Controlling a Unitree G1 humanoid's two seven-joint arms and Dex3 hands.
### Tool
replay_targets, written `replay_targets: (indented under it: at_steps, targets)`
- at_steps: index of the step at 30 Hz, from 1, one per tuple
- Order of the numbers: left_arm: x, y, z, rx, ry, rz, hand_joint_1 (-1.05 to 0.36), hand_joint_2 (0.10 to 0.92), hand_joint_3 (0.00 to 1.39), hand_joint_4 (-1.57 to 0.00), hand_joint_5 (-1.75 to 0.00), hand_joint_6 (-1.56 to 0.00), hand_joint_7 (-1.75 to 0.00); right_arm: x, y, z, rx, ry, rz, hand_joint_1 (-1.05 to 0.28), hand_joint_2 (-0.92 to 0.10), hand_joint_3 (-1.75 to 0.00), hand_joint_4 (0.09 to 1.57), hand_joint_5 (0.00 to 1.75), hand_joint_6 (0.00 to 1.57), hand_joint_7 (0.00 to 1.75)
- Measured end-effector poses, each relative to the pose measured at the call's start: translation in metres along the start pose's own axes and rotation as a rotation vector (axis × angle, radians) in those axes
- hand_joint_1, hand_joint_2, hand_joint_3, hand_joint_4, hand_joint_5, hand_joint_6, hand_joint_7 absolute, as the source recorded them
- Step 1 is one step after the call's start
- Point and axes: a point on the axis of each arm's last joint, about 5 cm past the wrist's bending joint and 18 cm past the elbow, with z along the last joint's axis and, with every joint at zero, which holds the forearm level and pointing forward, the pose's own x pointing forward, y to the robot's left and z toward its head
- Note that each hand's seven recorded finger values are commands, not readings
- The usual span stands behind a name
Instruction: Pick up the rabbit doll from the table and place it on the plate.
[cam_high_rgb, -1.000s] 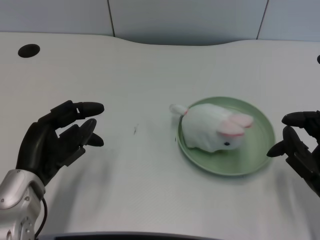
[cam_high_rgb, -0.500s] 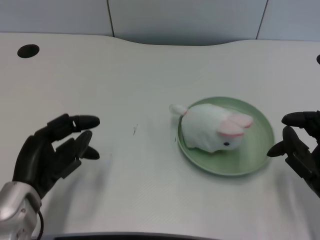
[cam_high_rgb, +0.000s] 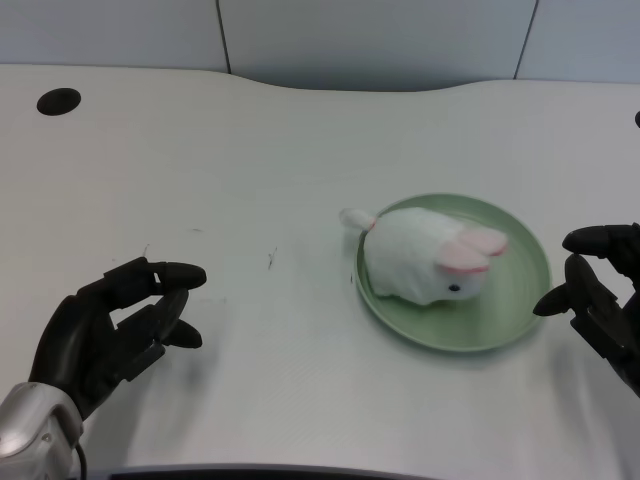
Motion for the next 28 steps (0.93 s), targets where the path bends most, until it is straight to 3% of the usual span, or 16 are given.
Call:
replay_targets:
  at_steps: [2, 8, 12, 17, 21, 25, 28]
  targets:
    - [-0.001, 0.003, -0.002, 0.024, 0.021, -0.003, -0.43, 0.921, 0.41, -0.52, -1.57, -0.69, -0.88, -0.0002, -0.0009, 0.0003, 0.009, -0.003, 0.001, -0.25, -0.92, -0.68, 0.39, 1.75, 0.09, 1.71]
    - [-0.001, 0.004, -0.012, 0.059, 0.078, -0.007, -0.44, 0.921, 0.43, -0.52, -1.56, -0.71, -0.89, -0.0004, -0.0062, 0.0018, -0.007, 0.000, -0.008, -0.24, -0.92, -0.70, 0.36, 1.75, 0.06, 1.71]
    - [0.001, 0.005, -0.015, 0.045, 0.109, -0.007, -0.46, 0.921, 0.44, -0.51, -1.56, -0.71, -0.89, 0.0010, -0.0099, 0.0021, -0.006, 0.004, -0.019, -0.24, -0.92, -0.69, 0.34, 1.75, 0.06, 1.71]
    - [0.003, 0.005, -0.015, 0.039, 0.120, -0.008, -0.46, 0.921, 0.42, -0.53, -1.55, -0.72, -0.89, 0.0015, -0.0108, 0.0010, -0.004, 0.010, -0.018, -0.25, -0.92, -0.69, 0.35, 1.75, 0.06, 1.71]
    - [0.005, 0.004, -0.015, 0.033, 0.126, -0.011, -0.46, 0.921, 0.41, -0.53, -1.55, -0.71, -0.90, 0.0039, -0.0134, -0.0005, -0.007, 0.015, -0.011, -0.25, -0.92, -0.69, 0.35, 1.75, 0.06, 1.71]
    - [0.009, 0.003, -0.016, 0.034, 0.104, -0.026, -0.46, 0.921, 0.40, -0.51, -1.57, -0.68, -0.98, 0.0093, -0.0131, 0.0013, -0.006, 0.013, -0.013, -0.26, -0.92, -0.68, 0.36, 1.75, 0.07, 1.70]
    - [0.011, 0.004, -0.017, 0.032, 0.099, -0.042, -0.46, 0.921, 0.37, -0.53, -1.57, -0.67, -1.03, 0.0100, -0.0132, 0.0012, -0.011, 0.017, -0.021, -0.25, -0.92, -0.68, 0.40, 1.75, 0.09, 1.69]
